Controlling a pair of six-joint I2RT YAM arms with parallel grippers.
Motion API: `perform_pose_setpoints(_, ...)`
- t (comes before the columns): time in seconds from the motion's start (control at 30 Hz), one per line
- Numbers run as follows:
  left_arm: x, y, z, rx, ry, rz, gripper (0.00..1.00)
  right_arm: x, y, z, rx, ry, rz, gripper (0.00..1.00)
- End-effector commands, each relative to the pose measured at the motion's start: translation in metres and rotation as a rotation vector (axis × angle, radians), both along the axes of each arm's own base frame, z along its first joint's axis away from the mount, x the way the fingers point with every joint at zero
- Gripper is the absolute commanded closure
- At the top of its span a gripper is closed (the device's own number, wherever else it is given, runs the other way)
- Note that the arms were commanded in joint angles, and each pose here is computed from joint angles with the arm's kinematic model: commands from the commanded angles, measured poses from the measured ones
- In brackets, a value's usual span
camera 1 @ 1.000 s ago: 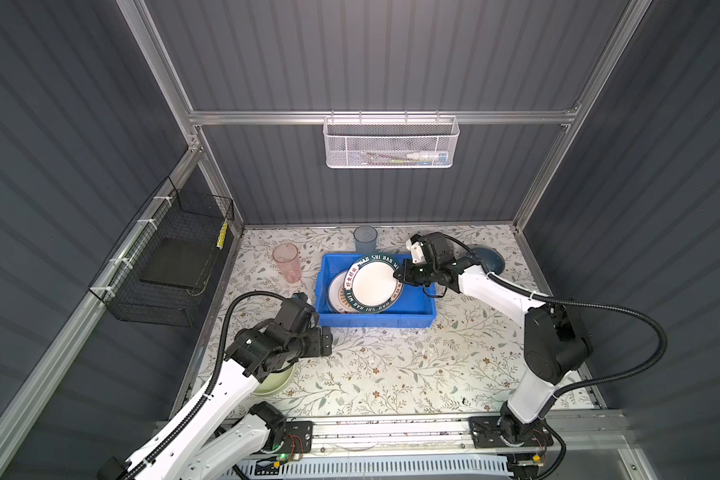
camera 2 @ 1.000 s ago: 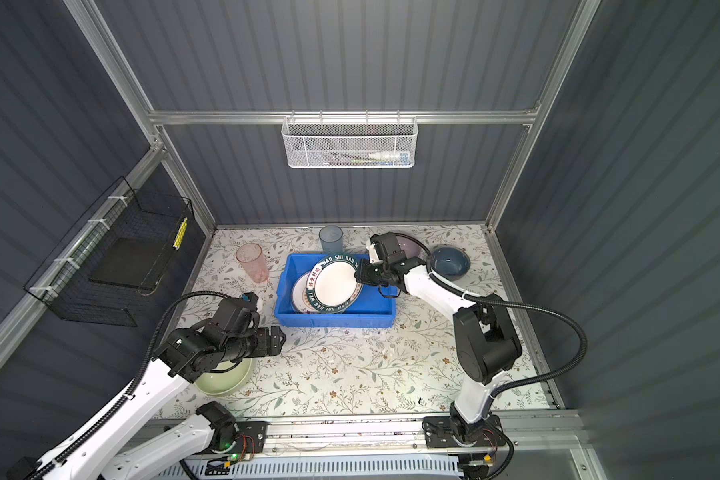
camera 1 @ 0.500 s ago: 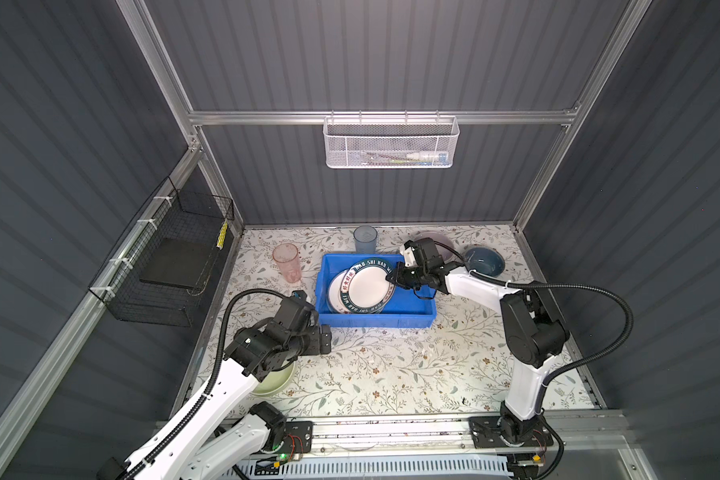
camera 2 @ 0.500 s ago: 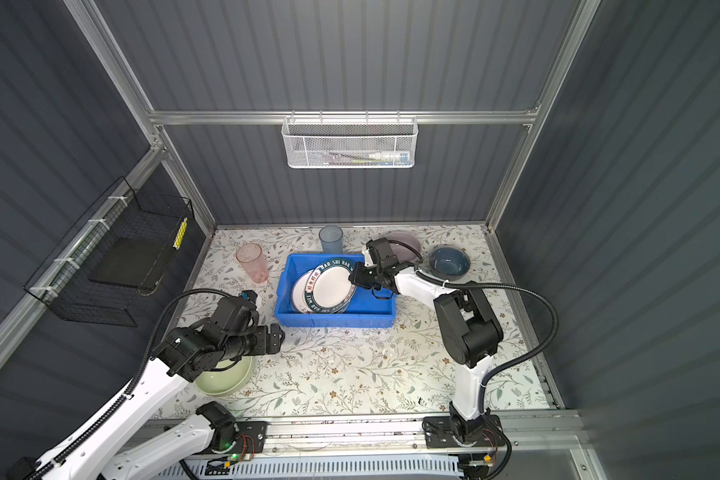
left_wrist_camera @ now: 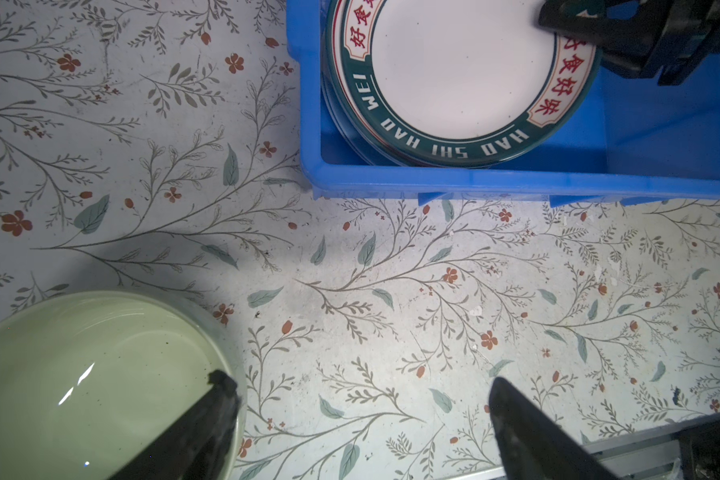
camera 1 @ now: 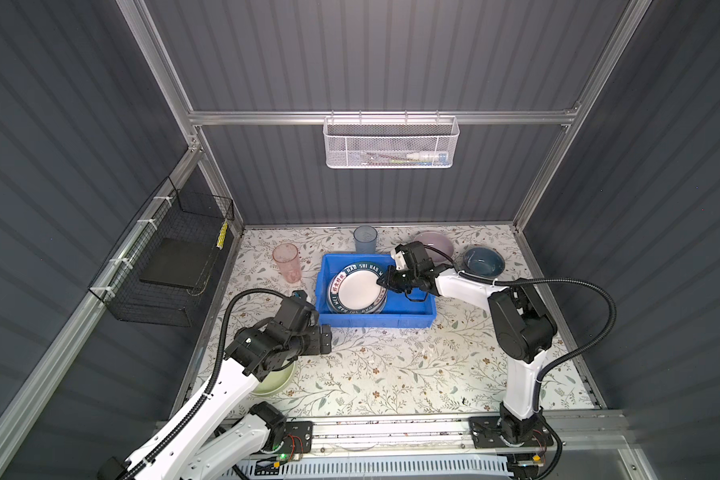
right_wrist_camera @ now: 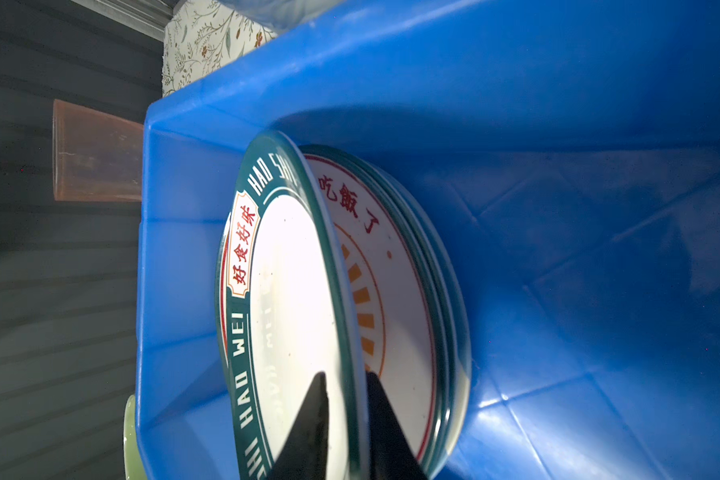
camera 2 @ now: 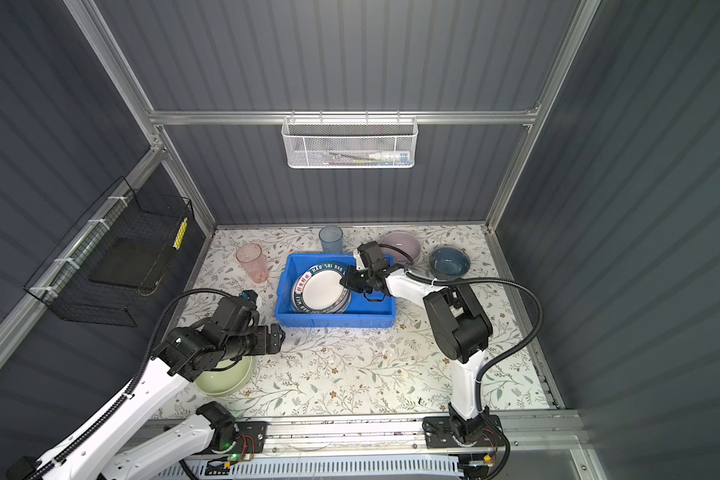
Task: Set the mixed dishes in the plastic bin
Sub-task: 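Lower the green-rimmed plate into the blue bin with the right gripper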
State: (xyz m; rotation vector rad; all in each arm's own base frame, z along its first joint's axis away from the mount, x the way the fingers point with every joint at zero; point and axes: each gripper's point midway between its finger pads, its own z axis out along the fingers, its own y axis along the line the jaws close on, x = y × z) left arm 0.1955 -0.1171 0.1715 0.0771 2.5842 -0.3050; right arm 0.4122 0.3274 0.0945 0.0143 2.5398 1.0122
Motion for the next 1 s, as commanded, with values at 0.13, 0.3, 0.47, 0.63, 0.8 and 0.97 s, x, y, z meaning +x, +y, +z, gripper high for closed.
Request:
perform_pose_setpoints(0.13, 0.002, -0.001, -0.003, 0.005, -0.009, -0.006, 0.04, 0.002, 0.002, -0.004, -0.088, -0.018, 0.003, 0.71)
perform_pose_setpoints(0.3, 0.003, -0.002, -0.004, 0.004, -0.009, -0.004, 0.04, 0.000, -0.001, -0.009, -0.155, -0.014, 0.008, 0.64)
perform_pose_setpoints(0.47, 0.003, -0.002, -0.005, 0.005, -0.008, -0.005, 0.04, -0.001, -0.001, -0.013, -0.183, 0.007, 0.009, 0.58)
perform_pose_setpoints(0.63, 0.004, -0.003, -0.005, 0.004, -0.004, -0.009, 0.04, -0.002, -0.004, -0.017, -0.209, 0.020, 0.002, 0.53)
perform_pose_setpoints(0.8, 0.004, -0.003, -0.005, 0.002, -0.003, -0.008, 0.04, -0.002, -0.004, -0.020, -0.235, 0.028, 0.009, 0.49)
perform_pose_setpoints(0.97, 0.004, -0.003, -0.005, 0.001, -0.008, -0.002, 0.04, -0.004, -0.004, -0.024, -0.284, 0.030, 0.012, 0.43)
